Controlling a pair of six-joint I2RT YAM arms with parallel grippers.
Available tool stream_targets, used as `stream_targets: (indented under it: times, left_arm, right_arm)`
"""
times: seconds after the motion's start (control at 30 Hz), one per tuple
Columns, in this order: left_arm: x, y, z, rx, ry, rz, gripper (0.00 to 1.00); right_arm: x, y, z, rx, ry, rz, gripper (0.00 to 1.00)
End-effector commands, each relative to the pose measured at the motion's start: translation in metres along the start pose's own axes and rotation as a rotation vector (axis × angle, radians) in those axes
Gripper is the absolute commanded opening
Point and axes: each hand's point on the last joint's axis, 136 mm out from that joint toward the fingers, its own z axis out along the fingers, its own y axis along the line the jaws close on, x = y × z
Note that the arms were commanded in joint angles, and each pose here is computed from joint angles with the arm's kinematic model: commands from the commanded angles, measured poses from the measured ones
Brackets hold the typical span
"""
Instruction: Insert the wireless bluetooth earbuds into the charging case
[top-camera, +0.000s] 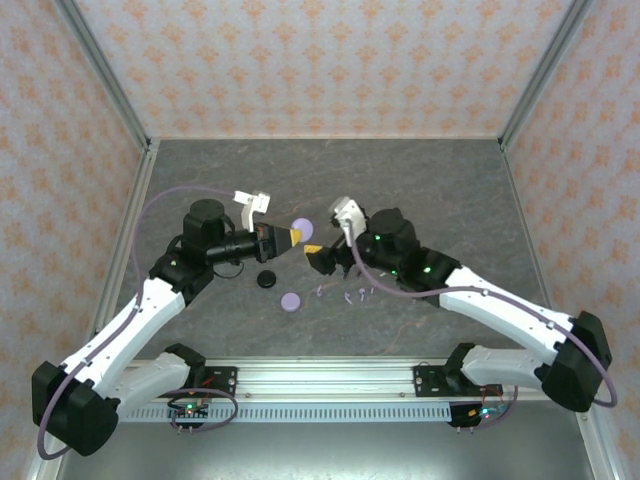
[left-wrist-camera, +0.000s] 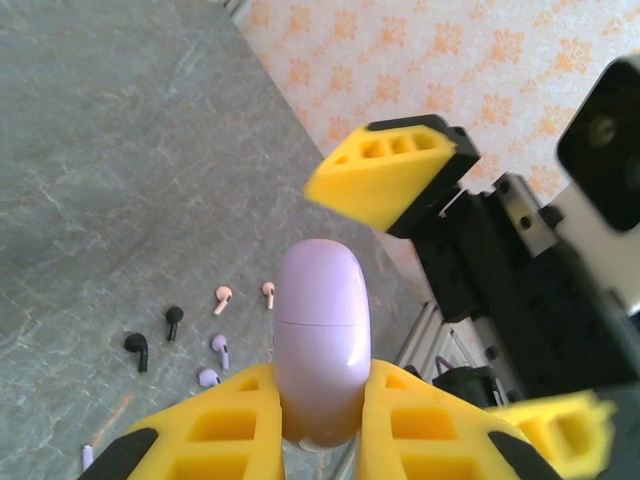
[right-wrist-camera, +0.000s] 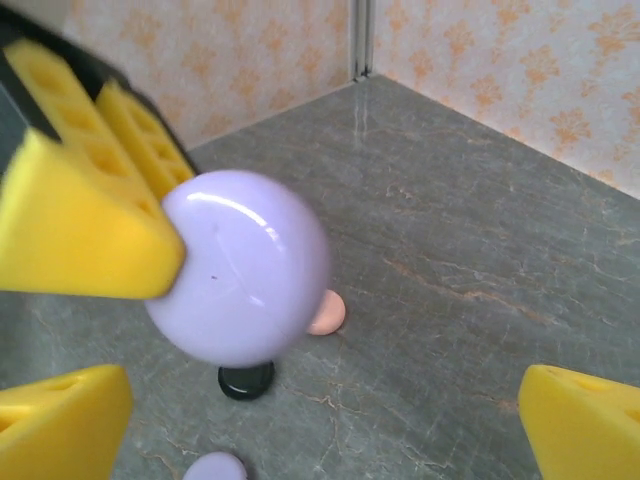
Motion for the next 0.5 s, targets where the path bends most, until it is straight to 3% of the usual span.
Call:
stream_targets:
  times: [0.0, 0.23, 0.47]
  left_arm:
    - [-0.019, -0.006, -0.006, 0.002, -0.124, 0.08, 0.02]
    - [-0.017, -0.015, -0.008, 0.025, -0.155, 0.191, 0.01]
    - [-0.013, -0.017, -0.005, 0.029, -0.13, 0.227, 0.0]
  right_arm:
    - [-0.002, 0.005, -0.016, -0.116, -0.032, 0.17, 0.99]
    - [-0.033, -0.018, -0.022, -0.134, -0.219, 0.373, 0.99]
    - [-0.044, -0.02, -0.005, -0.153, -0.222, 0.381, 0.93]
